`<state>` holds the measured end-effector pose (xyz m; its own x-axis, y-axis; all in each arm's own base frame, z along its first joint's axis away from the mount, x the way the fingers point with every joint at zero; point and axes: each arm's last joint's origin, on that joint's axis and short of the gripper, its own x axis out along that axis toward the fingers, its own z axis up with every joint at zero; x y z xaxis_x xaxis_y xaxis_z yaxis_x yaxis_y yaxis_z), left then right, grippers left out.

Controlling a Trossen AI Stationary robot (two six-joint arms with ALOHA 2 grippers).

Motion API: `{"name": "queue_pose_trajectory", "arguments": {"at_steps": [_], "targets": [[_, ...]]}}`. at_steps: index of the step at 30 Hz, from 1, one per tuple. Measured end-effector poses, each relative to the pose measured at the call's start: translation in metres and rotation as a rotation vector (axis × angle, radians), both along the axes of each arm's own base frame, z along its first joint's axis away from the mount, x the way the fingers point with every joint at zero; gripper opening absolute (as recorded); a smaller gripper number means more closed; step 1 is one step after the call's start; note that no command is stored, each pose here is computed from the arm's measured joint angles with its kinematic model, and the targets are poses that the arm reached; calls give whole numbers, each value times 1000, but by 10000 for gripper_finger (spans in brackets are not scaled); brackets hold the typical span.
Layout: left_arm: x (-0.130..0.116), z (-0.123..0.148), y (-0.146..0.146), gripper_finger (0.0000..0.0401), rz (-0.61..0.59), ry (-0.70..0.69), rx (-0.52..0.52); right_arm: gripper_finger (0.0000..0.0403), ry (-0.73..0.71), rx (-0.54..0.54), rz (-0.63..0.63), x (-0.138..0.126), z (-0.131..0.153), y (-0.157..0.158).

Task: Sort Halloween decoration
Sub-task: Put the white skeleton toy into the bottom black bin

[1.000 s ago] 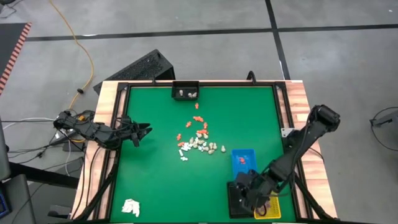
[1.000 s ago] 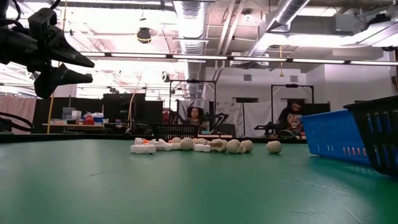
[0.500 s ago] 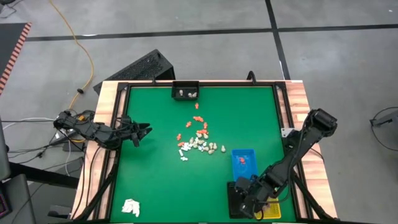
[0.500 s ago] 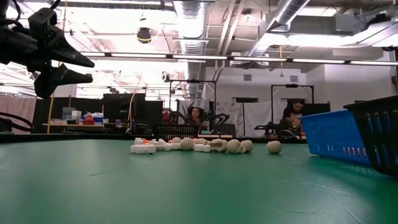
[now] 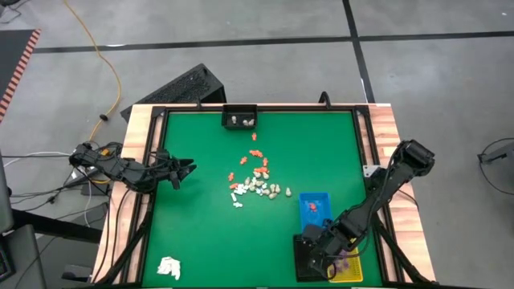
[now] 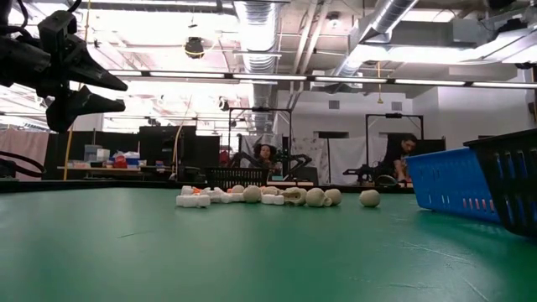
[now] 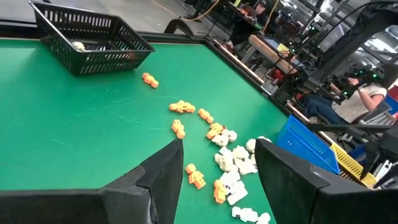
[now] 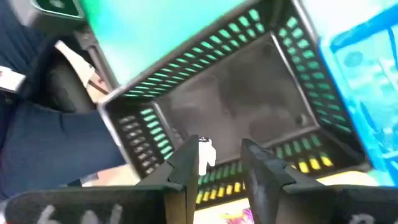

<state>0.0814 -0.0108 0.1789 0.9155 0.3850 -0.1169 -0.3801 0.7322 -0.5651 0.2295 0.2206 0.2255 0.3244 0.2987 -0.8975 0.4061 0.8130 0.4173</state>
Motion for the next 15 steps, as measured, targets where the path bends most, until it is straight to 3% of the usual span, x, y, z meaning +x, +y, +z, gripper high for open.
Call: {"name": "queue_pose_trajectory", "arguments": {"at_steps": [6, 10, 15], "targets": [[0, 0, 0, 189, 0, 0, -1, 119, -106, -2, 58, 5, 10, -3], [0, 0, 0, 189, 0, 0, -1, 119, -14, -67, 7, -1, 5, -12], [0, 0, 0, 189, 0, 0, -1, 119, -3, -153, -18, -2, 3, -19]]}}
